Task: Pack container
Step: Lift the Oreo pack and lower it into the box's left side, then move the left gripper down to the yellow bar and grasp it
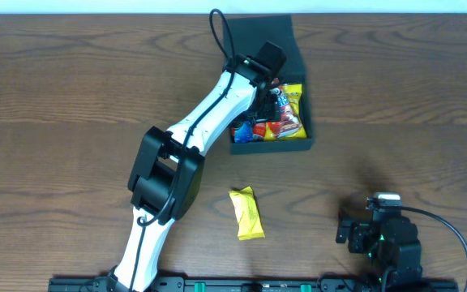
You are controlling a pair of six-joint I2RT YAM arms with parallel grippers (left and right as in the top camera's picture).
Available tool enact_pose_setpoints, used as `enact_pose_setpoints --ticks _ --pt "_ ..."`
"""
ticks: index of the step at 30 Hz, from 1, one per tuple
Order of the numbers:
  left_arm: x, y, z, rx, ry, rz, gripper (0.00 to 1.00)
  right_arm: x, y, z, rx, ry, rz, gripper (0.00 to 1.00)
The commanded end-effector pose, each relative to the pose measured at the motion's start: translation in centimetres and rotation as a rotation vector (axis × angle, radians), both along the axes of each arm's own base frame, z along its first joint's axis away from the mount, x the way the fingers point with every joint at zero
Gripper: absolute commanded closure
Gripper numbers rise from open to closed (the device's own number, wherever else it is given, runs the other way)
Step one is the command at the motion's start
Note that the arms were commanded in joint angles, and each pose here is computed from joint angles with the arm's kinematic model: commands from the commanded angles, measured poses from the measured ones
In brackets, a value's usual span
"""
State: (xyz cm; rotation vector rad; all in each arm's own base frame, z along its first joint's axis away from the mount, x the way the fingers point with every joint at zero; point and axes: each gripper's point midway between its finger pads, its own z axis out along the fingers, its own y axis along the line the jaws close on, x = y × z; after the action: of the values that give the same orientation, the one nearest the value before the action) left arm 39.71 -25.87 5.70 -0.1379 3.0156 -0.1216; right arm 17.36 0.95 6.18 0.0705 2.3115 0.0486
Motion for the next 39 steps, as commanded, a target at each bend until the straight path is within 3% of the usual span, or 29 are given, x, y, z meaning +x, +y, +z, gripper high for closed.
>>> enact_pose_setpoints --ticks 1,10,17,25,32,39 --pt "1.0 1.8 2.1 0.071 -0.066 0.025 0.04 -0.1 -0.2 -0.5 -0.005 0.010 -0.008 0.01" --pt "1.9 1.7 8.4 0.061 -0.194 -0.032 0.05 -0.1 -0.2 -0.5 -0.005 0.010 -0.008 0.01" --pt "1.3 1.7 10.3 0.065 -0.228 -0.064 0.05 -0.1 -0.2 -0.5 -0.004 0.010 -0.008 0.01" --pt "1.6 5.8 10.5 0.288 -0.268 -0.029 0.05 -0.1 -0.2 -0.5 -0.005 0.009 -0.008 0.01" --pt "-2.7 6.7 10.0 0.391 -0.136 -0.101 0.05 -0.1 -0.2 -0.5 -0.005 0.009 -0.008 0.01" --pt "-7.5 5.2 11.2 0.343 -0.092 -0.113 0.05 -0.1 -0.2 -0.5 -0.005 0.010 -0.008 0.01"
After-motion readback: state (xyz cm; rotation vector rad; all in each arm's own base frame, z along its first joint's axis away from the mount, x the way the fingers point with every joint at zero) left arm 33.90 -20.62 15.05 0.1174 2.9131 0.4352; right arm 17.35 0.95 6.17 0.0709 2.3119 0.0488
